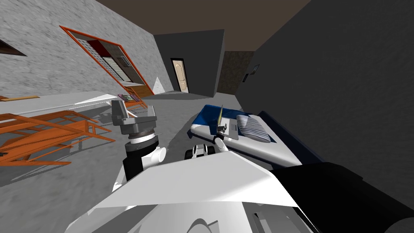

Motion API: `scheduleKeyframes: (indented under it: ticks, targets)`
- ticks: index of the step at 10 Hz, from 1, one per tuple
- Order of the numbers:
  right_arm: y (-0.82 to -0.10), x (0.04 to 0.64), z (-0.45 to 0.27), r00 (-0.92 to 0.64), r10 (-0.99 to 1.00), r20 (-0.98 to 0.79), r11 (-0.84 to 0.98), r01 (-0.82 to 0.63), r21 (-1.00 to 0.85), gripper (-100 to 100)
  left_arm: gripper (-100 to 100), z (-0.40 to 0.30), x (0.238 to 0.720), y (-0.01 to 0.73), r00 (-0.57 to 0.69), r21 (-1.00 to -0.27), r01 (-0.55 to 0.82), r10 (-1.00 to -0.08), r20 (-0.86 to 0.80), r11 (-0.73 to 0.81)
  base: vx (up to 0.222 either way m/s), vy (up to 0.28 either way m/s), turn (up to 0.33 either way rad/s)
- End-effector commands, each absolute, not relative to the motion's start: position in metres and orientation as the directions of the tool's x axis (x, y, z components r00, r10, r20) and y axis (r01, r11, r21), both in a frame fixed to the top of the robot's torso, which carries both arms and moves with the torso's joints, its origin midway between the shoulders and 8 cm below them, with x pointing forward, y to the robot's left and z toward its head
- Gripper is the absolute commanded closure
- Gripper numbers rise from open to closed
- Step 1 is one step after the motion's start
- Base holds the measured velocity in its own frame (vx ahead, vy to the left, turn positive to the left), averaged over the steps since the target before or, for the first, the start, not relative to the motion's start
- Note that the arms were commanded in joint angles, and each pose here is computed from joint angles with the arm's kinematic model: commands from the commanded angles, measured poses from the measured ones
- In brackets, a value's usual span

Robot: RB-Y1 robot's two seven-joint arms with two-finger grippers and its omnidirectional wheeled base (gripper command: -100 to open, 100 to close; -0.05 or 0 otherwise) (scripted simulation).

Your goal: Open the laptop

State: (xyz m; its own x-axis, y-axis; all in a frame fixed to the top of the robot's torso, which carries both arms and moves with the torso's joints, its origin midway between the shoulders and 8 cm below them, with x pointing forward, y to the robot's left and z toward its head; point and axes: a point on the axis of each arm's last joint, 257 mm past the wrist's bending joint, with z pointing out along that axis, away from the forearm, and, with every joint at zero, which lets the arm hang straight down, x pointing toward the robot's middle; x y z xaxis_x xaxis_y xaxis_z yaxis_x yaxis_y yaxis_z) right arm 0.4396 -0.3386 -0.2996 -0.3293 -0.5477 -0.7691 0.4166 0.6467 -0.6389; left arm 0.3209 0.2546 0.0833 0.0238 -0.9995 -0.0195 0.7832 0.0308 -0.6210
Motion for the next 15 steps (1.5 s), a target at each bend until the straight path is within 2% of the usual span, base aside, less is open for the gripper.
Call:
scheduleKeyframes:
  ticks: [1, 4, 10, 13, 15]
  targets:
    - [-0.345, 0.430, -0.303, -0.350, -0.573, -0.741, 0.612, 0.418, -0.671, -100, 0, 0.083, 0.321, 0.255, 0.024, -0.621, 0.783, -1.000, -0.020, 0.031, 0.088, 0.146, 0.007]
    - [-0.350, 0.425, -0.305, -0.364, -0.587, -0.724, 0.589, 0.422, -0.689, -100, 0, 0.083, 0.321, 0.255, 0.024, -0.621, 0.783, -1.000, -0.020, 0.031, 0.094, 0.121, 0.016]
    - [-0.386, 0.443, -0.342, -0.496, -0.530, -0.688, 0.622, 0.324, -0.713, -100, 0, 0.083, 0.321, 0.255, 0.024, -0.621, 0.783, -1.000, -0.020, 0.031, 0.033, 0.057, -0.117]
    - [-0.381, 0.450, -0.349, -0.499, -0.577, -0.646, 0.620, 0.247, -0.745, -100, 0, 0.083, 0.321, 0.255, 0.024, -0.621, 0.783, -1.000, -0.020, 0.031, 0.014, 0.024, 0.013]
    - [-0.394, 0.454, -0.360, -0.530, -0.531, -0.661, 0.652, 0.242, -0.718, -100, 0, 0.083, 0.321, 0.255, 0.024, -0.621, 0.783, -1.000, -0.020, 0.031, 0.040, 0.068, -0.184]
